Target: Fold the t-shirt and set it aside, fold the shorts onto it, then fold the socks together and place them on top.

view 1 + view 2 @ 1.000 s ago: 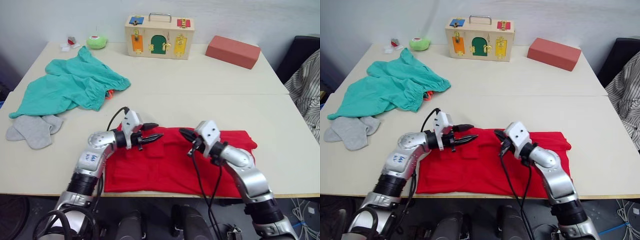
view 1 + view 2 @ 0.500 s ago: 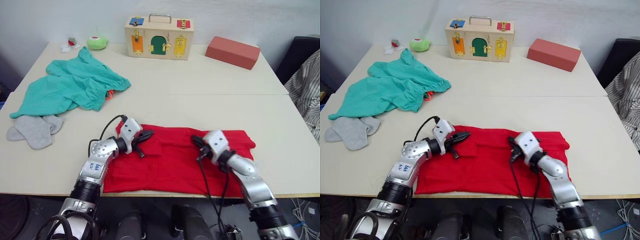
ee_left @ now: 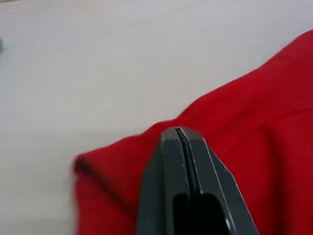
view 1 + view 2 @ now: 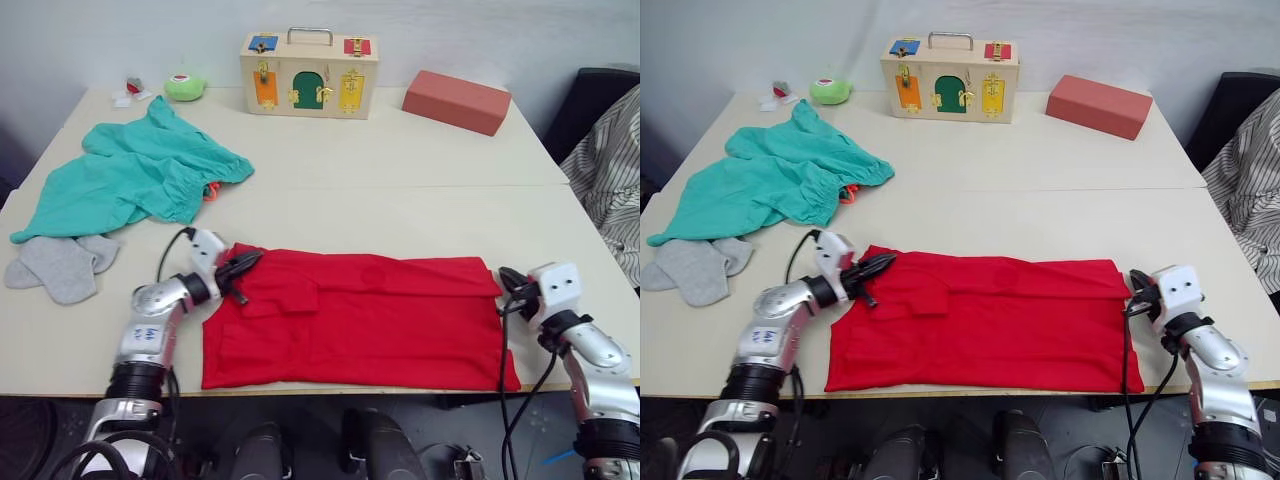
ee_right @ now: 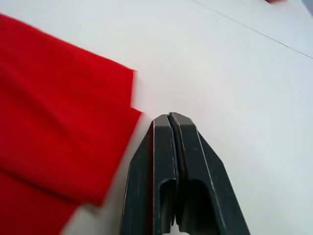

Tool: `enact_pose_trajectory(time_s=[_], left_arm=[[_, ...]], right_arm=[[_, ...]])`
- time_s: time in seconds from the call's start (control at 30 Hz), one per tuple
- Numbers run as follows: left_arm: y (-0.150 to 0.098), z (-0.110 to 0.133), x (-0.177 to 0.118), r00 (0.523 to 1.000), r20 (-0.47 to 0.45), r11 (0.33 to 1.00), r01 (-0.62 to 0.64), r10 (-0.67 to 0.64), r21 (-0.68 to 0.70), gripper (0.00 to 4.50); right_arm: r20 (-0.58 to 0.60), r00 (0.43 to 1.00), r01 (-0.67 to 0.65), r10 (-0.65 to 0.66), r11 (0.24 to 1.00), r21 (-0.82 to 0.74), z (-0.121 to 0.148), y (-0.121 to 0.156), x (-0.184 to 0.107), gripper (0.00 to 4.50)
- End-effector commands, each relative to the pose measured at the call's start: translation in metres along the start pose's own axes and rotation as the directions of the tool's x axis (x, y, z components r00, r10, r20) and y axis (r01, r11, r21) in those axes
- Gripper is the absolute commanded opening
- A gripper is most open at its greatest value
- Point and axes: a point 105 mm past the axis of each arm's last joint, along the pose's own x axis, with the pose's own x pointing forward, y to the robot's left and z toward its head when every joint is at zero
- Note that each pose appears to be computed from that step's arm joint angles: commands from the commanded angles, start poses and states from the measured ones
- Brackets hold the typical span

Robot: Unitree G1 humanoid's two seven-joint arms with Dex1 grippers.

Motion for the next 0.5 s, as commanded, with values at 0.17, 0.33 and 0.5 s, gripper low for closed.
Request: enact_pose_trajectory(time_s=[0.17,0.33,0.5], left_arm=[[-0.017,0.046,0.000,0.974,0.101,0.979,0.200,-0.202,0.027,0.02],[-0.044,0.038,0.014,0.955,0.053,0.954,0.285,-0.291,0.092,0.02],[-0.053,0.013,0.013,0.955,-0.004,0.950,0.295,-0.296,0.104,0.02]], right_arm=[[0.242,0.909,-0.337,0.339,0.940,-0.050,0.084,0.065,0.025,0.00],[0.228,0.860,-0.457,0.457,0.888,-0.058,0.083,0.123,0.042,0.00],[0.193,0.860,-0.475,0.473,0.879,-0.038,0.059,0.138,0.042,0.00]])
